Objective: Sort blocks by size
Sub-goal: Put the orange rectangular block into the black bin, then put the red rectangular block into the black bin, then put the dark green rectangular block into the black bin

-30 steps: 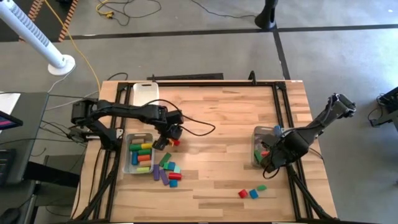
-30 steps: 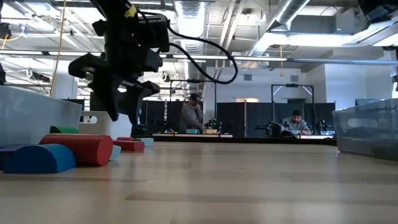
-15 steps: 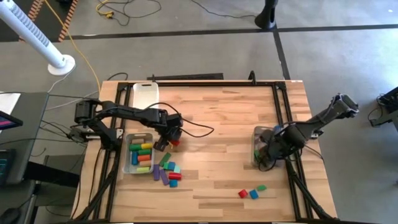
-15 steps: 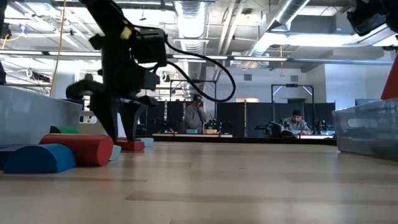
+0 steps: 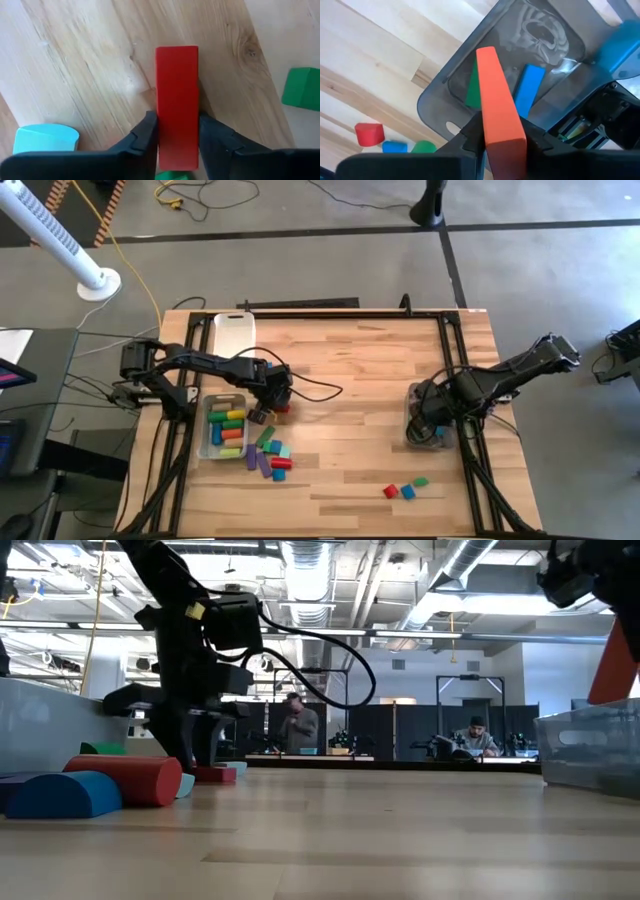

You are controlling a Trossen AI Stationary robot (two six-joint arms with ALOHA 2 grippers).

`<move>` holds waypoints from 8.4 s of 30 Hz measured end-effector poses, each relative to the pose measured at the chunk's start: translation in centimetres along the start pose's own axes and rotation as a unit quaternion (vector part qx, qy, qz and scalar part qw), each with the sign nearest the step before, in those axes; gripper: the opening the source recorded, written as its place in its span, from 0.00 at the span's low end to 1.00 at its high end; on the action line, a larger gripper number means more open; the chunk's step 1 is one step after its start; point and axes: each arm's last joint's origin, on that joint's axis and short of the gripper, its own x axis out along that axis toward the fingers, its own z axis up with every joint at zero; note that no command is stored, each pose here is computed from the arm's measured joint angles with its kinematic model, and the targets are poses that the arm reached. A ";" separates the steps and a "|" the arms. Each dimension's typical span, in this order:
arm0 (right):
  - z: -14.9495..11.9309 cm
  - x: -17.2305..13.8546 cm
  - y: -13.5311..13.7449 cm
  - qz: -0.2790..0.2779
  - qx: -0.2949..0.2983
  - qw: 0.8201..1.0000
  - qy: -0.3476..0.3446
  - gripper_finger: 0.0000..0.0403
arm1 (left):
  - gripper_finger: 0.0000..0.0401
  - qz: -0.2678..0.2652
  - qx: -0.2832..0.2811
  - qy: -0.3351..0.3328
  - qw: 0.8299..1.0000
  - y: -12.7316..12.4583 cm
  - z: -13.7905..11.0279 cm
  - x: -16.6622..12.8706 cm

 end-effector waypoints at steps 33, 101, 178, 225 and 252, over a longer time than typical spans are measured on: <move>1.4 -3.8 3.7 0.169 -0.171 0.959 -0.152 0.53 | 0.24 -0.025 -0.044 -0.220 0.974 4.9 6.4 -9.4; 10.3 -12.2 16.0 0.187 -0.487 0.703 -0.484 0.46 | 0.24 -0.366 -0.031 -0.454 0.812 7.2 10.2 -17.0; -2.0 3.0 0.3 -0.015 0.004 0.999 -0.036 0.20 | 0.65 0.011 -0.571 -0.014 0.820 9.6 -4.3 -7.5; -0.8 0.5 2.5 0.069 -0.117 0.981 -0.141 0.41 | 0.65 -0.123 -0.450 0.128 0.875 -1.2 5.0 -6.0; 1.0 0.3 3.1 0.093 -0.159 0.968 -0.170 0.41 | 0.62 -0.102 -0.457 0.231 0.853 -4.1 6.2 1.8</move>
